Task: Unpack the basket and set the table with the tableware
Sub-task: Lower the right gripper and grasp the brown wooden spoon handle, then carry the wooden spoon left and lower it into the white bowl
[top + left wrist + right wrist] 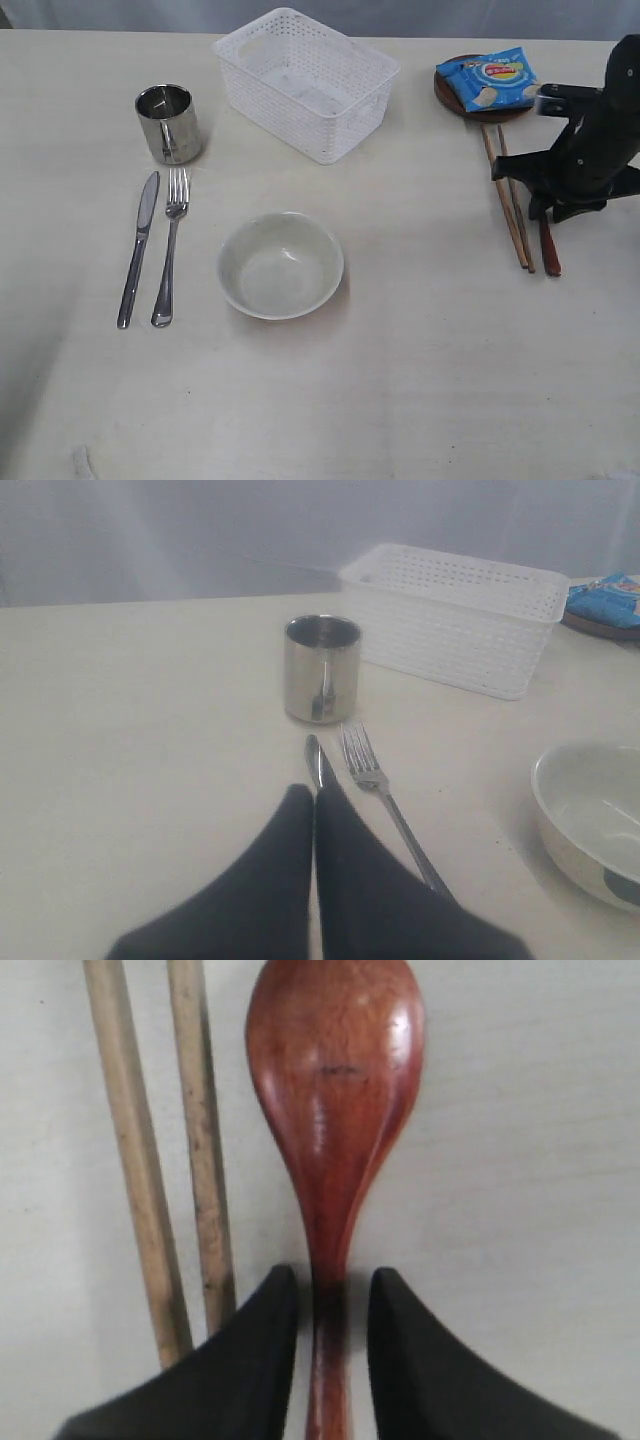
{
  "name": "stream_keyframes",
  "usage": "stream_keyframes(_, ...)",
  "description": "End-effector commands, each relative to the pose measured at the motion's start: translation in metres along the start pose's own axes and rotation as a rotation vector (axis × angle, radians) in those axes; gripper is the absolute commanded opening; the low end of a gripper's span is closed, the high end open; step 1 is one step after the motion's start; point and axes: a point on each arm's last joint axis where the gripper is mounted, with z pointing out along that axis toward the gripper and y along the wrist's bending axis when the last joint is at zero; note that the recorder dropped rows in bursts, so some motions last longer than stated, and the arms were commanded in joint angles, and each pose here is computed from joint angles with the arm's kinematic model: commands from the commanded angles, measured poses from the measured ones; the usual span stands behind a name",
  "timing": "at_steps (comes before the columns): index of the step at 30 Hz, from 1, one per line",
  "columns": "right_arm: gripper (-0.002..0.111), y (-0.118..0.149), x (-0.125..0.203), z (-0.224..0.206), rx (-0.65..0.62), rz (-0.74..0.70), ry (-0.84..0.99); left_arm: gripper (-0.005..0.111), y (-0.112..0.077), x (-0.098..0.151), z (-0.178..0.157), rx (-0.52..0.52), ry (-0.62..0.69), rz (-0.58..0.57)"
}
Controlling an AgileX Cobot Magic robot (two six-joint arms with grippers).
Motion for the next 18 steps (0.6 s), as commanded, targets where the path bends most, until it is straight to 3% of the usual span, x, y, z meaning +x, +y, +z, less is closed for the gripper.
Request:
stream_keyframes(1, -0.001, -0.003, 0.012, 0.016, 0.022, -0.038, 0.102, 0.0, 0.0, 0.001, 0.0, 0.005, -0.001, 0.003)
stream_keyframes(6, -0.001, -0.004, 0.006, -0.012, 0.014, -0.037, 0.024, 0.0, 0.0, 0.001, 0.0, 0.005, -0.001, 0.003)
stream_keyframes(12, -0.001, -0.005, 0.007, -0.089, -0.005, -0.038, -0.163, 0.0, 0.0, 0.001, 0.0, 0.005, -0.001, 0.003)
stream_keyframes(14, -0.001, 0.005, 0.013, -0.116, -0.052, -0.066, -0.226, 0.0, 0.0, 0.001, 0.0, 0.005, -0.001, 0.003)
stream_keyframes(18, -0.001, 0.05, 0.034, -0.161, -0.209, -0.241, -0.338, 0.0, 0.0, 0.001, 0.0, 0.005, -0.001, 0.003)
